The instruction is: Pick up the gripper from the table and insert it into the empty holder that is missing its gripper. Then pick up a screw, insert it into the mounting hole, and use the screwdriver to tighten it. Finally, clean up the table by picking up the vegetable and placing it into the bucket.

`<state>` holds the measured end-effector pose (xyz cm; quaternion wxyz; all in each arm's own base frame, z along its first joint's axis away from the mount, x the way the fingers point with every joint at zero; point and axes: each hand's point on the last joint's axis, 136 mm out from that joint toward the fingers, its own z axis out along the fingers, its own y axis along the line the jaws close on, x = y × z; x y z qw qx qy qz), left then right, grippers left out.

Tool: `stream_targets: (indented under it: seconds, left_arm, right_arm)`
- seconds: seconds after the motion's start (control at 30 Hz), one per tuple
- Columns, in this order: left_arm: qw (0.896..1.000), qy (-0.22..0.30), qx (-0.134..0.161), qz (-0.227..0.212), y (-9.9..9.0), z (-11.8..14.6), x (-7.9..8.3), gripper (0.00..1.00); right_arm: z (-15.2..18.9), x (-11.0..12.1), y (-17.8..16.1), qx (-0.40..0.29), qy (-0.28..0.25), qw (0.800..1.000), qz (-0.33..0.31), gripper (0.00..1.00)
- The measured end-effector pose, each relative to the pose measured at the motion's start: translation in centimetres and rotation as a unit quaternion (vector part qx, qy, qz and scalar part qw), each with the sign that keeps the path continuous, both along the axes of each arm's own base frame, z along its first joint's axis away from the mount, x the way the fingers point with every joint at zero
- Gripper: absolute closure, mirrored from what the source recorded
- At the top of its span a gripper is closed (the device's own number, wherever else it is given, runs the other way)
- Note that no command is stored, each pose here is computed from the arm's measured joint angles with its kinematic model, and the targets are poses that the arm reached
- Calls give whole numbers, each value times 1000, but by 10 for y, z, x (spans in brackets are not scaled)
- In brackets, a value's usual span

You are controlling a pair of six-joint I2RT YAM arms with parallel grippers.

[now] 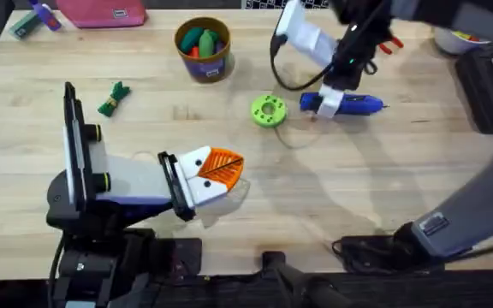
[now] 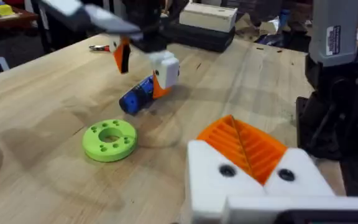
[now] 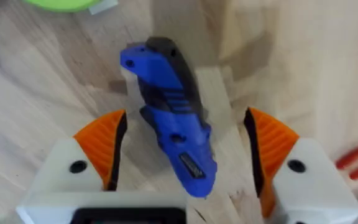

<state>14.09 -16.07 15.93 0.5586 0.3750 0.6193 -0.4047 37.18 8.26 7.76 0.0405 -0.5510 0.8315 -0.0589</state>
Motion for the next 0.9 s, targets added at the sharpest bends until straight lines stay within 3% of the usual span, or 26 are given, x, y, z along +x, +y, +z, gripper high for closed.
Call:
stream_targets:
  seconds: [0.07, 0.23, 0.43, 0.67, 0.9]
  left_arm:
    - [1000, 0, 0, 0, 0, 0, 0, 866]
    - [1000, 0, 0, 1, 0, 0, 0, 83]
    - [1000, 0, 0, 1, 0, 0, 0, 32]
    - [999, -27, 5, 27, 4, 5, 9, 23]
    - [990, 35, -8, 134, 25, 6, 37, 16]
  right_arm:
    - [22, 3, 2, 14, -30, 999, -16, 8]
    - [87, 5, 6, 63, -118, 989, -67, 7]
    - [154, 1, 19, 174, -191, 949, -182, 7]
    - [193, -37, 15, 246, -187, 902, -303, 8]
    - [239, -84, 10, 303, -216, 872, -317, 7]
